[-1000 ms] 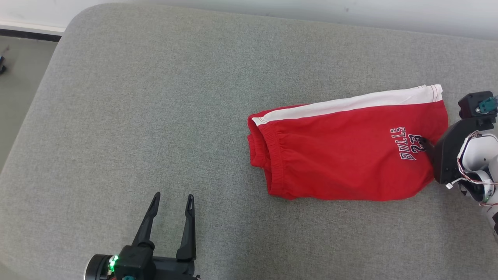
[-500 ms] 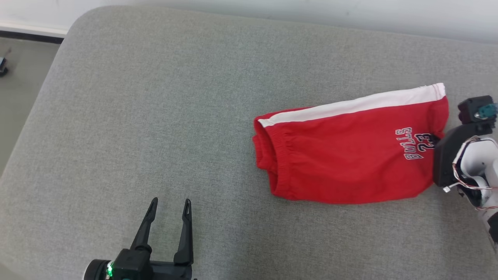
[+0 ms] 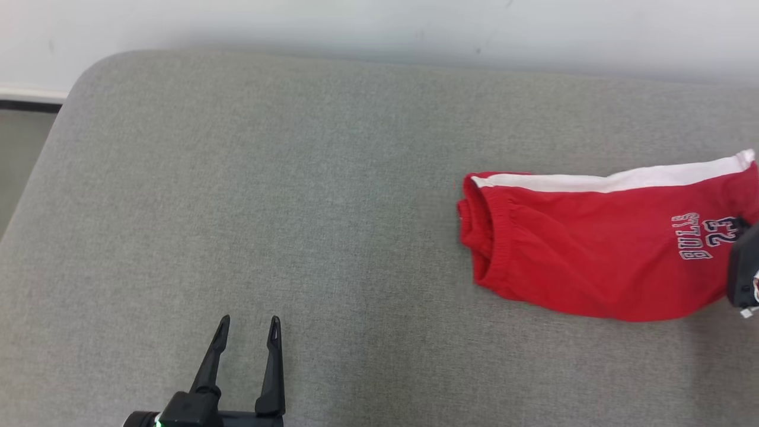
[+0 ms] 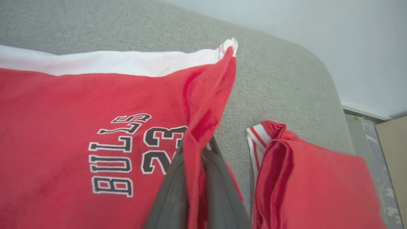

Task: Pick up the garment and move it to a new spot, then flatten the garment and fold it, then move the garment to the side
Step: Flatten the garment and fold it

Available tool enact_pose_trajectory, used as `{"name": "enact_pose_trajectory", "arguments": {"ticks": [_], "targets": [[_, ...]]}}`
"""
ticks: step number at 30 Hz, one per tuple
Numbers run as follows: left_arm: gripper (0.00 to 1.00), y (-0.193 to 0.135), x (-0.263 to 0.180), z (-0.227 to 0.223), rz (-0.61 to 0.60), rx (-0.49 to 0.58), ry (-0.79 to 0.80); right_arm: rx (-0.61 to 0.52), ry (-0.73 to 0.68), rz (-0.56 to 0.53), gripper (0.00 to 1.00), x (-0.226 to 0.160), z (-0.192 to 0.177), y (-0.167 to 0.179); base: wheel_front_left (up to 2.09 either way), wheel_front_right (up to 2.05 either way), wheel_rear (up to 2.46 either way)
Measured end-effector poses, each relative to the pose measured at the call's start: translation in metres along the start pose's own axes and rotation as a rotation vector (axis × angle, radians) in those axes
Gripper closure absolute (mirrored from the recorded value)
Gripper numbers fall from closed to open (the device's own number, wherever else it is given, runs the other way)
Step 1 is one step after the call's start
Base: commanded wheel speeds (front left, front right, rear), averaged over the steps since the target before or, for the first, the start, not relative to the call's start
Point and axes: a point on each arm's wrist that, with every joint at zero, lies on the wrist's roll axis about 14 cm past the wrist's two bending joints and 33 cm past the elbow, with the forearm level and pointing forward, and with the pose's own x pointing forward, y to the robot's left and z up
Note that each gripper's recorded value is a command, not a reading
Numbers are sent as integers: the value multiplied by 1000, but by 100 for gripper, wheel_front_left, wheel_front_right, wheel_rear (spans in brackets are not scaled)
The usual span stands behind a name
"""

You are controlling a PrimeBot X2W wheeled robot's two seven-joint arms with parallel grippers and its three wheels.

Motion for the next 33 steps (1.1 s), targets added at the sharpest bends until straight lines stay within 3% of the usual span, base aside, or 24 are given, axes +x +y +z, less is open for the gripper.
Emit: {"name": "enact_pose_trajectory", "arguments": {"ticks": [6, 12, 19, 33], "targets": [[0, -7, -2, 5, -21, -8, -18, -49, -55, -71, 100, -28, 14, -22, 0, 0, 0], [0, -10, -7, 8, -30, -14, -26, -77, -123, -51, 100, -46, 35, -5, 0, 0, 0], [0, -7, -12, 11, -23, -17, -36, -141, -158, 64, 100, -55, 55, 52, 0, 0, 0], [0, 10, -23, 9, 43, -26, -25, -242, -99, 315, 100, -35, 63, 160, 0, 0, 0]]}}
